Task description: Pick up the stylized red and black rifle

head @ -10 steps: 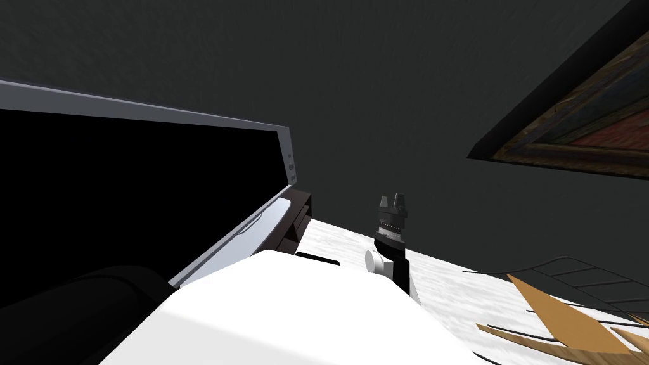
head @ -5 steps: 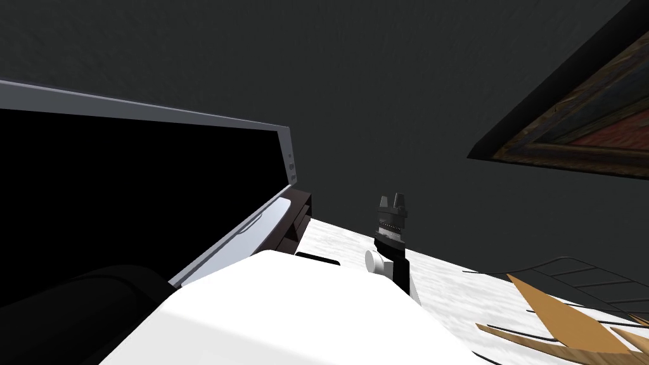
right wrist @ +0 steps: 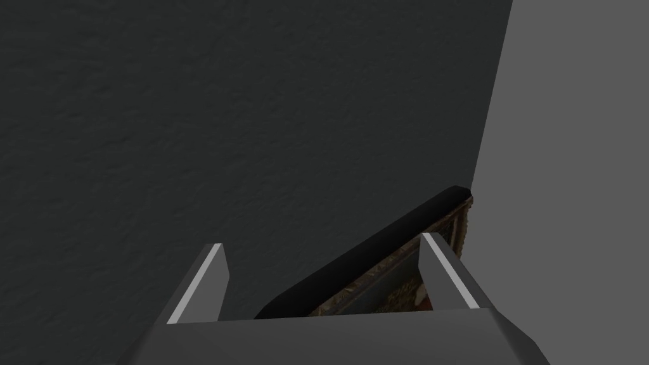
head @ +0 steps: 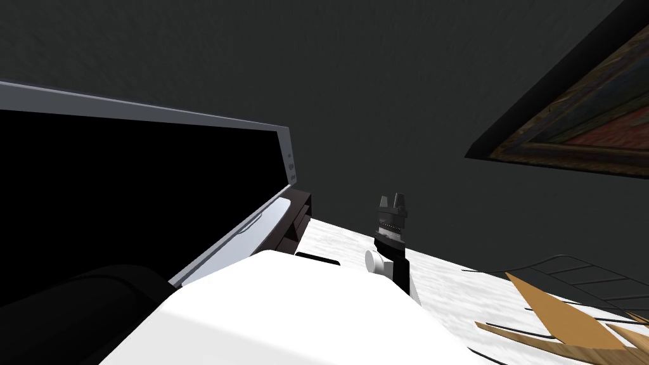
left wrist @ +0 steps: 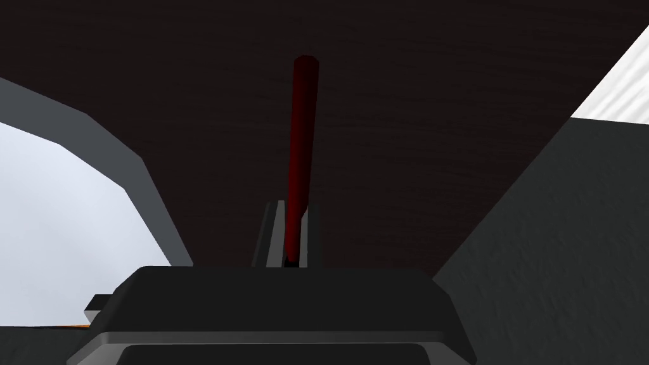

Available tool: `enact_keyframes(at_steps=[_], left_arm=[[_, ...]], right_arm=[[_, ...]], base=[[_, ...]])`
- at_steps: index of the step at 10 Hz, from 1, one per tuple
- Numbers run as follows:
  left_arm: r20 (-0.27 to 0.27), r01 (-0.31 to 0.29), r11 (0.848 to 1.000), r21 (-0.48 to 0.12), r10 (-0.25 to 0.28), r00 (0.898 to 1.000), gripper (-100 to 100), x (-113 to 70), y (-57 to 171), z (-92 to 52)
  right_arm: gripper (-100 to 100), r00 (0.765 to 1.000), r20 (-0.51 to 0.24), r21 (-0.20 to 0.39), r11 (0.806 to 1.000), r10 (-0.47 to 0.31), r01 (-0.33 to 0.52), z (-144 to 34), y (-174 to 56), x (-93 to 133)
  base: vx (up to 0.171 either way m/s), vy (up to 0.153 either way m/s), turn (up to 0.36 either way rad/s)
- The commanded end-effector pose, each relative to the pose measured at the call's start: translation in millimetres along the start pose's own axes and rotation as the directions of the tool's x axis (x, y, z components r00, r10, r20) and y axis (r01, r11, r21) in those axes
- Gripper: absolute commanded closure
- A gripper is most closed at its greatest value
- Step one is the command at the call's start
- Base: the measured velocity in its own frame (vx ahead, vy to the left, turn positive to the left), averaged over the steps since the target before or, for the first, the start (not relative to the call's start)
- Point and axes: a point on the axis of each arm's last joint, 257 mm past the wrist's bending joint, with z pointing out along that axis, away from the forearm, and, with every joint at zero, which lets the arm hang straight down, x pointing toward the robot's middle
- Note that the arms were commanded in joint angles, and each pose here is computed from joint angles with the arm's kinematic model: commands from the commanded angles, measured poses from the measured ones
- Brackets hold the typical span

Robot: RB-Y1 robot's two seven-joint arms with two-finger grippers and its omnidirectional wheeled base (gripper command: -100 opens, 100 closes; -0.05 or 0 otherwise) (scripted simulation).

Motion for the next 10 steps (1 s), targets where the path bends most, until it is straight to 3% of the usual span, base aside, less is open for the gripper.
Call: enact_keyframes(at_steps=[1, 3, 4, 5, 8, 9, 10], left_arm=[[0.000, 0.000, 1.000, 0.000, 0.000, 1.000, 100, 0.0, 0, 0.0], [0.001, -0.004, 1.000, -0.002, 0.004, 1.000, 100, -0.4, 1, -0.2], [0.001, -0.004, 1.000, -0.002, 0.004, 1.000, 0, -0.4, 1, -0.2], [0.001, -0.001, 1.000, -0.008, 0.001, 1.000, 100, -7.5, 3, -6.6], [0.001, -0.008, 1.000, -0.016, 0.008, 1.000, 100, -19.1, 3, -18.1], [0.001, -0.006, 1.000, -0.015, 0.006, 1.000, 100, -17.1, 4, -15.5], [0.002, -0.004, 1.000, -0.014, 0.004, 1.000, 0, -18.2, 3, -15.9]], right_arm=[[0, 1.000, 0.000, 0.000, 1.000, 0.000, 0.000, 0.0, 0, 0], [0, 1.000, 0.000, 0.000, 1.000, 0.000, 0.000, 0.0, 0, 0], [0, 1.000, 0.000, 0.000, 1.000, 0.000, 0.000, 0.0, 0, 0], [0, 1.000, 0.000, 0.000, 1.000, 0.000, 0.000, 0.0, 0, 0], [0, 1.000, 0.000, 0.000, 1.000, 0.000, 0.000, 0.0, 0, 0], [0, 1.000, 0.000, 0.000, 1.000, 0.000, 0.000, 0.0, 0, 0], [0, 1.000, 0.000, 0.000, 1.000, 0.000, 0.000, 0.0, 0, 0]], base=[[0.000, 0.000, 0.000], [0.000, 0.000, 0.000], [0.000, 0.000, 0.000], [0.009, 0.003, 0.016], [0.017, 0.008, -0.002], [0.007, 0.003, -0.004], [0.000, 0.000, 0.000]])
